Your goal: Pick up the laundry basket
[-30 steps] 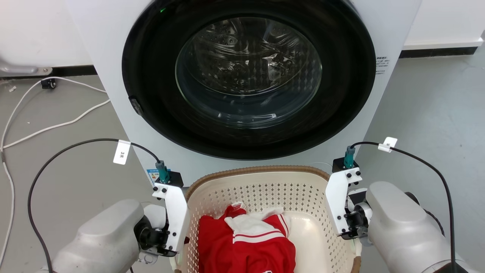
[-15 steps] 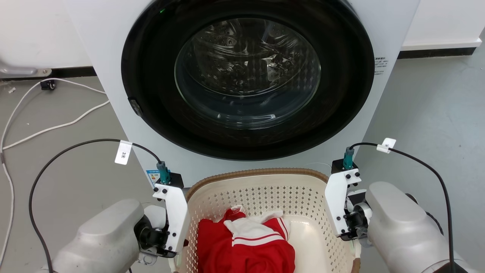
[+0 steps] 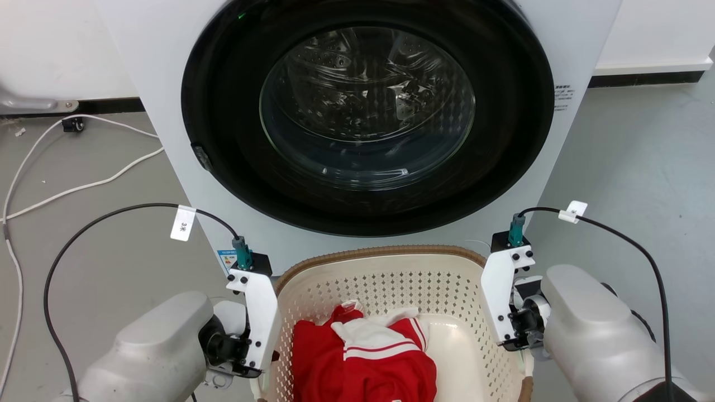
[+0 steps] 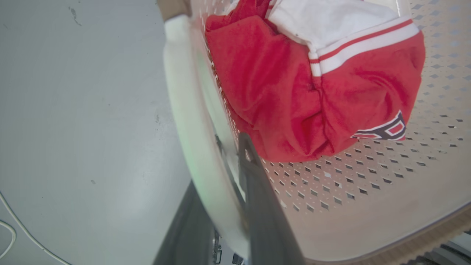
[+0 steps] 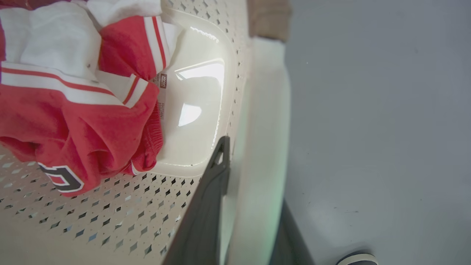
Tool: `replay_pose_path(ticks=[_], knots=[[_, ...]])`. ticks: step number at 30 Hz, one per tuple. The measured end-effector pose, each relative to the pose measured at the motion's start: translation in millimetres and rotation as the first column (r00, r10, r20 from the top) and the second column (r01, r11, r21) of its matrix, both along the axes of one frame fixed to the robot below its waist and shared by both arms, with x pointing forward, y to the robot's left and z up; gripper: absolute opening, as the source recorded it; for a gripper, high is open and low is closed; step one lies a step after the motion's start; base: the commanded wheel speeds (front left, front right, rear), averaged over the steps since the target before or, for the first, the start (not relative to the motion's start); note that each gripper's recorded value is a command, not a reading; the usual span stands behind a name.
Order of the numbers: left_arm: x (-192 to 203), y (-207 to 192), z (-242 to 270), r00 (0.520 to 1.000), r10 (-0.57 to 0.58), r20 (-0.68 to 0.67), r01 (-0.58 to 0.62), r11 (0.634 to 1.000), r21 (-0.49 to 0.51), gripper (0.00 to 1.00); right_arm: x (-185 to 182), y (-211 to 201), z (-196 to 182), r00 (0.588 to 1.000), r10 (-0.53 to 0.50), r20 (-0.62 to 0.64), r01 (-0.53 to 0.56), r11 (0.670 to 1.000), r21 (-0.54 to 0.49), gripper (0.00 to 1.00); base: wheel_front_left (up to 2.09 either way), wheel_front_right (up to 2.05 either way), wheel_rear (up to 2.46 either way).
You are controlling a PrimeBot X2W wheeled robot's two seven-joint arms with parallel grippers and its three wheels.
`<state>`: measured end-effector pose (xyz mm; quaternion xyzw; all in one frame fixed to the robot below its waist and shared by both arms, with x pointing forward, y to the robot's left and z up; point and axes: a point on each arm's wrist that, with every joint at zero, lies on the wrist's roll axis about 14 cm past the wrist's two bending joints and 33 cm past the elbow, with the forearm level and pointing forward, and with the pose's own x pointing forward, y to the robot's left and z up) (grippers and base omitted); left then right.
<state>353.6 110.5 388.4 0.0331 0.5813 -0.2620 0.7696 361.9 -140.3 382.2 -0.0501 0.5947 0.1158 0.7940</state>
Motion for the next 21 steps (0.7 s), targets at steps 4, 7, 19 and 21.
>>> replay_pose_path(ticks=[4,7,19,21], knots=[[1.0,-0.1,1.1,1.000,0.001,0.004,-0.001,1.000,-0.001,0.00,1.6,0.5,1.5,1.000,0.002,0.004,-0.002,1.000,0.000,0.00,0.00,0.00,0.00],[1.0,0.1,1.2,1.000,0.002,0.005,-0.002,1.000,-0.001,0.00,1.6,1.1,1.6,1.000,0.004,0.004,-0.004,1.000,0.001,0.00,0.00,0.00,0.00],[0.2,2.2,0.6,1.000,0.004,0.001,-0.004,1.000,0.004,0.00,1.6,3.1,1.2,1.000,0.008,0.000,-0.008,1.000,0.006,0.00,0.00,0.00,0.00],[0.3,2.5,0.6,1.000,0.004,0.000,-0.004,1.000,0.004,0.00,1.3,3.4,1.0,1.000,0.006,-0.001,-0.006,1.000,0.008,0.00,0.00,0.00,0.00]])
